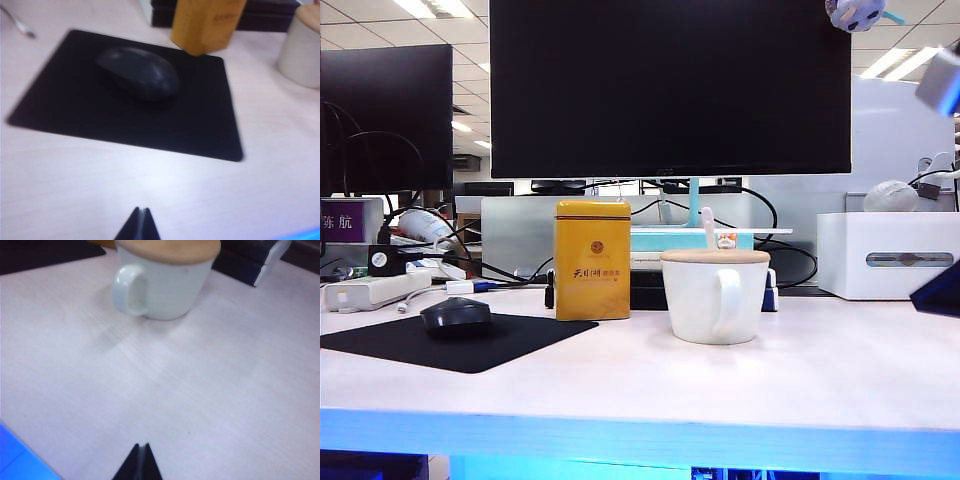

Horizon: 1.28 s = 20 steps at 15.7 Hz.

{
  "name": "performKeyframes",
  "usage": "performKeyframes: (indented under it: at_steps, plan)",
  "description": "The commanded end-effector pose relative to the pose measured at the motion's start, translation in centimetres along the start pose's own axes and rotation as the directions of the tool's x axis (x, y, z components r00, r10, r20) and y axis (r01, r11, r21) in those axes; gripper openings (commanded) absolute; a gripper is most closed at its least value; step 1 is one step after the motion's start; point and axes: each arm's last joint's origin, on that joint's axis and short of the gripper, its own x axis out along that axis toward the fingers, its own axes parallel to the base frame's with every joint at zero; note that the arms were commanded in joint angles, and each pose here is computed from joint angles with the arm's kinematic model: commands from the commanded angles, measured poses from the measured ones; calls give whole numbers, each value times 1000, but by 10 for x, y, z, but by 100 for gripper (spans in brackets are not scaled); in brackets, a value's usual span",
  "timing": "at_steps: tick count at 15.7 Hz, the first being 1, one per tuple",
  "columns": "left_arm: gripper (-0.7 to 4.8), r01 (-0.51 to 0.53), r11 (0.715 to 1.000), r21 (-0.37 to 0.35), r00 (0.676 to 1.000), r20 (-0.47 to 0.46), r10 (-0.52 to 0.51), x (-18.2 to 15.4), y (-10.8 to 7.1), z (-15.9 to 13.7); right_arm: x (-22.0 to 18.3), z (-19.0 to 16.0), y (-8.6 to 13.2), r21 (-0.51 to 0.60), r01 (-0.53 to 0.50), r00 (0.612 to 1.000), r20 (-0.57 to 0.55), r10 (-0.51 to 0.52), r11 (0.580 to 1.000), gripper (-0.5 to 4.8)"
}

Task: Place the black mouse on the black mouse pad.

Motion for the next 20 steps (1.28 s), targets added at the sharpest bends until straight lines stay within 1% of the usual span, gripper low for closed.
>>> performKeyframes:
  at_steps: [1,7,9,10,11,13,15,16,17,18,19,20]
  plan:
    - [-5,-23,1000,13,1000,14,22,0,1,2,1,-4,-2,10,14,1000,-21,-14,1000,-1]
    - [-5,-23,1000,13,1000,14,23,0,1,2,1,-5,-2,9,16,1000,-25,-16,1000,-1]
    - [-4,-26,1000,17,999,29,25,-1,0,3,-2,-3,-3,15,23,1000,0,-23,1000,-1]
    - [-5,-29,999,25,998,51,28,-3,0,5,-4,-1,-4,28,-2,1000,28,1,1000,-1]
    - [-5,-34,999,33,997,73,32,-5,-1,6,-4,0,-6,39,11,999,38,-12,999,-1]
    - [-4,-33,998,59,990,141,25,-10,-3,11,-3,0,-14,65,70,997,37,-73,995,-1]
    - [-4,-39,996,84,978,208,21,-15,-5,16,-2,-1,-26,104,176,984,22,-179,979,-1]
    - [-4,-46,994,101,966,256,19,-19,-6,19,-6,-1,-38,145,270,960,29,-277,952,-1]
    - [-4,-51,992,113,957,289,16,-22,-7,21,-11,2,-48,190,353,926,68,-371,916,-1]
    - [-4,-52,992,117,954,299,15,-23,-8,21,-14,3,-52,207,380,911,86,-403,902,-1]
    - [-4,-56,991,125,947,322,13,-25,-8,23,-17,5,-57,232,417,886,112,-450,879,-1]
    - [-5,-58,990,129,943,332,12,-25,-9,23,-20,6,-59,246,439,869,126,-478,864,-1]
